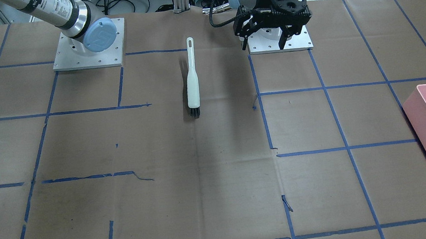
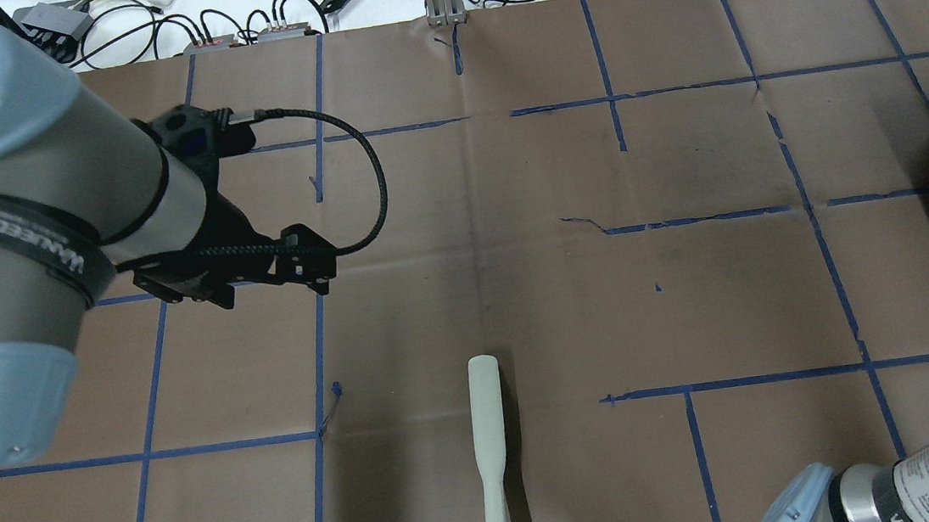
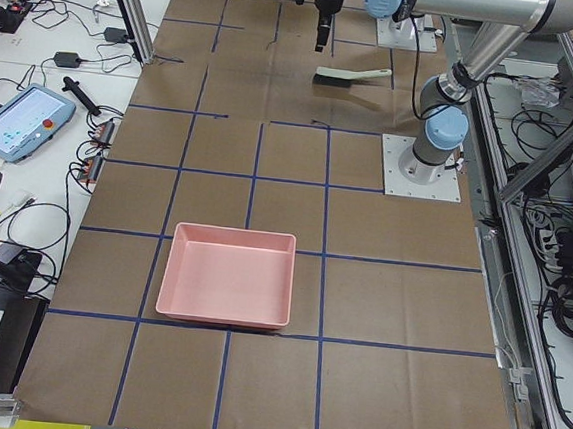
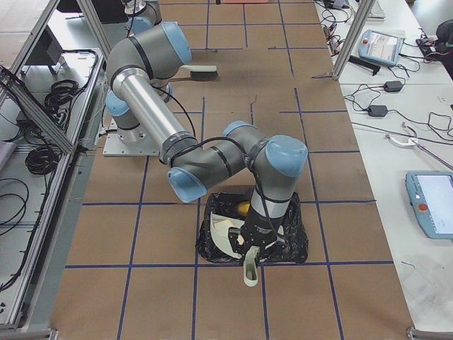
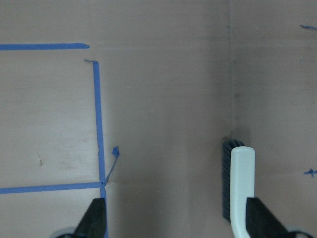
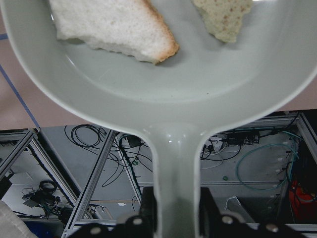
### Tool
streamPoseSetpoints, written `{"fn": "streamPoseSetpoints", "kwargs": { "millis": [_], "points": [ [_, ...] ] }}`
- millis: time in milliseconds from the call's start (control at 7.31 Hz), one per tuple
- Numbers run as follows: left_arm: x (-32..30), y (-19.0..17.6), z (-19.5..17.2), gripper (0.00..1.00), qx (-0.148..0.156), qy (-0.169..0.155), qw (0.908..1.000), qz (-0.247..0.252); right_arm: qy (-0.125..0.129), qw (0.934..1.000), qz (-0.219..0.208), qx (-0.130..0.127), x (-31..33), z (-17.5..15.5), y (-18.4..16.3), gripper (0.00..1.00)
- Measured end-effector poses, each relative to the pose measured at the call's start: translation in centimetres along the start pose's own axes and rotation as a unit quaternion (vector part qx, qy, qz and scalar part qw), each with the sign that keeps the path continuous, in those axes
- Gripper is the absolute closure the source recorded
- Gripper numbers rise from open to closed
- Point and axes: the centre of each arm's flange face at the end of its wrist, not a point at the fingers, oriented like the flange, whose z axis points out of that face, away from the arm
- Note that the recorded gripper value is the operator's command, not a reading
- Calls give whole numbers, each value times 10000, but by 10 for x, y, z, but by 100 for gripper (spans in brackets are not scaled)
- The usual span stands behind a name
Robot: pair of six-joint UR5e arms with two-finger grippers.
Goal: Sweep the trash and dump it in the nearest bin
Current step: 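Lay the white brush on the table and raise the left gripper away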
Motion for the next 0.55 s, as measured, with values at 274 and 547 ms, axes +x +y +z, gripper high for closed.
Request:
{"fn": "streamPoseSetpoints", "kwargs": {
  "millis": [274, 547],
  "points": [
    [-3, -20, -33, 1, -70, -55, 9999, 130, -111, 9999, 58, -98, -2, -2, -1, 98],
    [-6, -33, -27, 1, -214, -173, 9984, 485, -276, 9994, 99, -199, -3, 1, -4, 98]
  ]
}}
